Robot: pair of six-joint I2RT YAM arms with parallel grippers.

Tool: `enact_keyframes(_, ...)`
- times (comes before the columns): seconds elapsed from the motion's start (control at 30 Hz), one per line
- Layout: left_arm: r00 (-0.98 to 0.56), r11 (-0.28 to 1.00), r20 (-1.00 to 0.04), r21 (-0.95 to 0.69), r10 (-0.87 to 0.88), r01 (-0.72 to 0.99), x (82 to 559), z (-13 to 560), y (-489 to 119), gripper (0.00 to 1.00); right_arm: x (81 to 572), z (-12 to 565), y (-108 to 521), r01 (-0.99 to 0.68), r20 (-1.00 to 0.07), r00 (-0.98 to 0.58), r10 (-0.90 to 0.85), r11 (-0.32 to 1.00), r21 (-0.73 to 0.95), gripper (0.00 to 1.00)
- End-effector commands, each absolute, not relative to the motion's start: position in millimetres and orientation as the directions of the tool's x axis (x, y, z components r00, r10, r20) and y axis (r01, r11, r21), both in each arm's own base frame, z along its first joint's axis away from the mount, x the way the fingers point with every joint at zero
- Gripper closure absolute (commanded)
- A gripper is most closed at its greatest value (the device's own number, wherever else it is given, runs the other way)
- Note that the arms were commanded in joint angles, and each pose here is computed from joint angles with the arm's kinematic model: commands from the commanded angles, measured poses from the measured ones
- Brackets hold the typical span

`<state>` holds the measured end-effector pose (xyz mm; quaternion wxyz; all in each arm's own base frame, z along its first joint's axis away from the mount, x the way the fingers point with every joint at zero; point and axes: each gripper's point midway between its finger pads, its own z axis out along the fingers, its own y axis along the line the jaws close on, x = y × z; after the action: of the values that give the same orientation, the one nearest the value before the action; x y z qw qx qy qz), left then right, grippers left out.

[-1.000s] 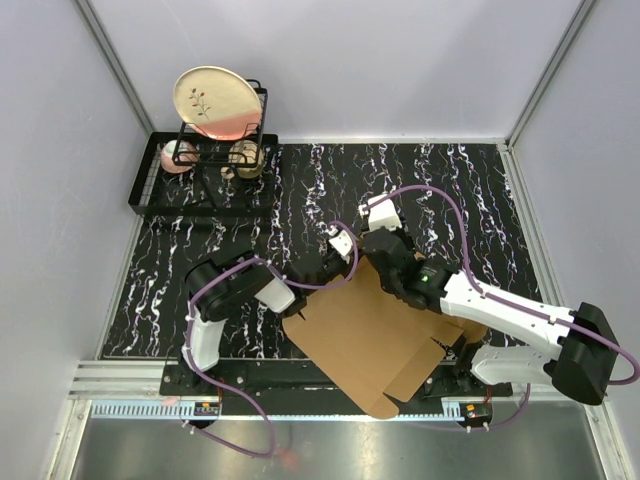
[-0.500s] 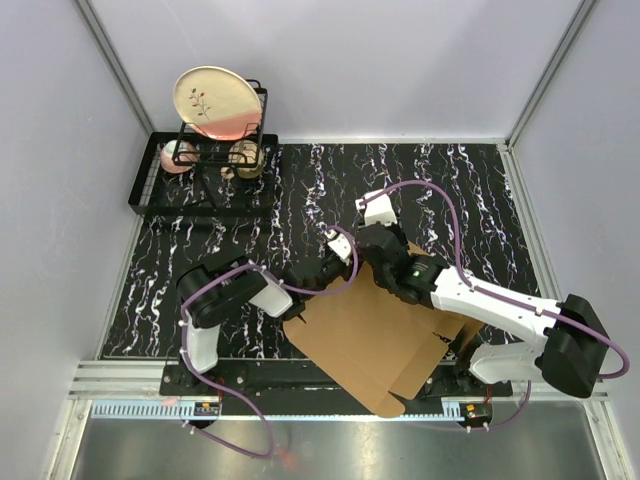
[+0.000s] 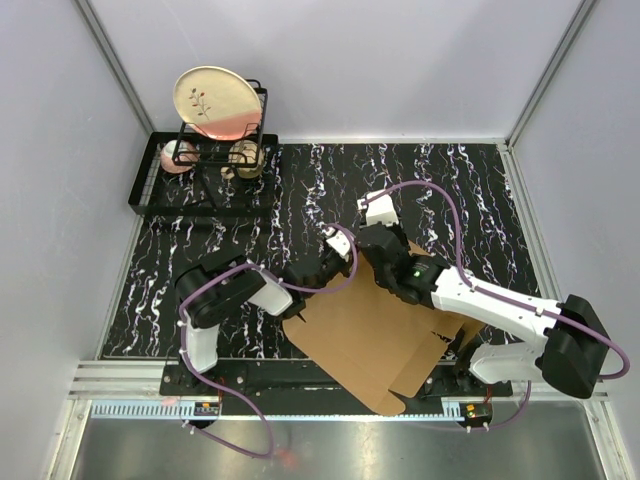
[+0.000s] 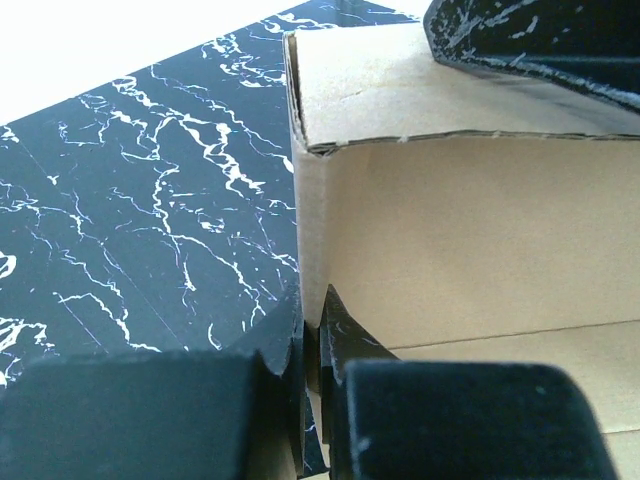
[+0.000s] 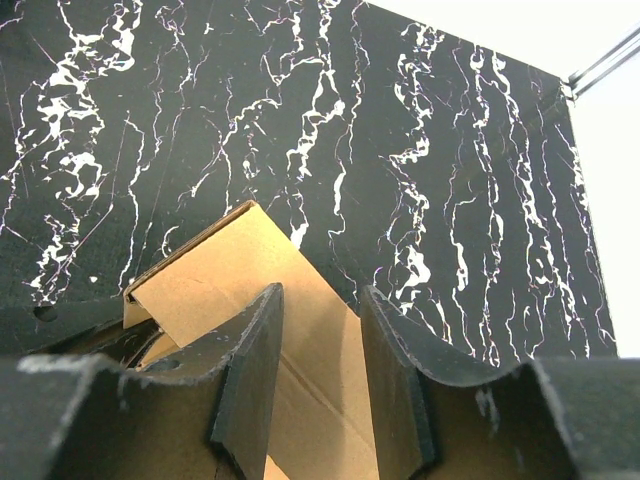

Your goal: Fold the paper box

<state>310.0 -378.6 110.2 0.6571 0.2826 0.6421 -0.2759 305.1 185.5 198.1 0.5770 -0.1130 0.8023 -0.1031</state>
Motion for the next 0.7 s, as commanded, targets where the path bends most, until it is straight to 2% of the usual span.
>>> enact_keyframes(0.0, 0.27, 0.711, -0.915, -0.026, -0.3, 0.702, 309, 213, -373, 1.0, 290, 156, 184, -0.159, -0.832, -0.403, -0.381, 0.924, -0.347, 0.56)
enact_keyframes(0.03, 0.272, 0.714, -0.914, -0.026, -0.3, 0.7, 309, 214, -372, 0.95, 291, 156, 184, -0.162, -0.832, -0.402, -0.383, 0.924, -0.347, 0.56)
enact_keyframes(0.07, 0.28, 0.715, -0.912, -0.021, -0.3, 0.698, 309, 216, -372, 0.79, 291, 155, 185, -0.165, -0.831, -0.404, -0.382, 0.924, -0.345, 0.56)
enact_keyframes(0.1, 0.285, 0.718, -0.909, -0.022, -0.304, 0.696, 310, 220, -371, 0.52, 290, 155, 186, -0.166, -0.833, -0.404, -0.379, 0.925, -0.34, 0.56)
enact_keyframes(0.13, 0.288, 0.723, -0.907, -0.025, -0.307, 0.691, 311, 221, -371, 0.43, 290, 154, 186, -0.168, -0.832, -0.406, -0.378, 0.926, -0.339, 0.56)
enact_keyframes(0.2, 0.304, 0.728, -0.898, -0.026, -0.318, 0.685, 313, 230, -371, 0.33, 290, 152, 186, -0.168, -0.83, -0.41, -0.379, 0.926, -0.339, 0.56)
enact_keyframes(0.3, 0.328, 0.716, -0.889, 0.0, -0.32, 0.698, 312, 238, -377, 0.31, 290, 152, 186, -0.17, -0.831, -0.409, -0.377, 0.926, -0.336, 0.56)
enact_keyframes(0.4, 0.338, 0.704, -0.884, 0.014, -0.322, 0.71, 314, 239, -385, 0.33, 290, 152, 188, -0.177, -0.831, -0.409, -0.376, 0.927, -0.332, 0.56)
enact_keyframes(0.5, 0.329, 0.679, -0.883, 0.016, -0.334, 0.734, 317, 236, -393, 0.48, 290, 153, 192, -0.19, -0.836, -0.408, -0.367, 0.93, -0.315, 0.57)
enact_keyframes(0.53, 0.324, 0.672, -0.882, 0.012, -0.341, 0.741, 320, 235, -396, 0.66, 289, 152, 193, -0.195, -0.835, -0.41, -0.368, 0.929, -0.314, 0.57)
enact_keyframes(0.67, 0.313, 0.655, -0.884, 0.01, -0.348, 0.756, 321, 233, -401, 0.96, 287, 151, 189, -0.193, -0.834, -0.41, -0.369, 0.929, -0.316, 0.57)
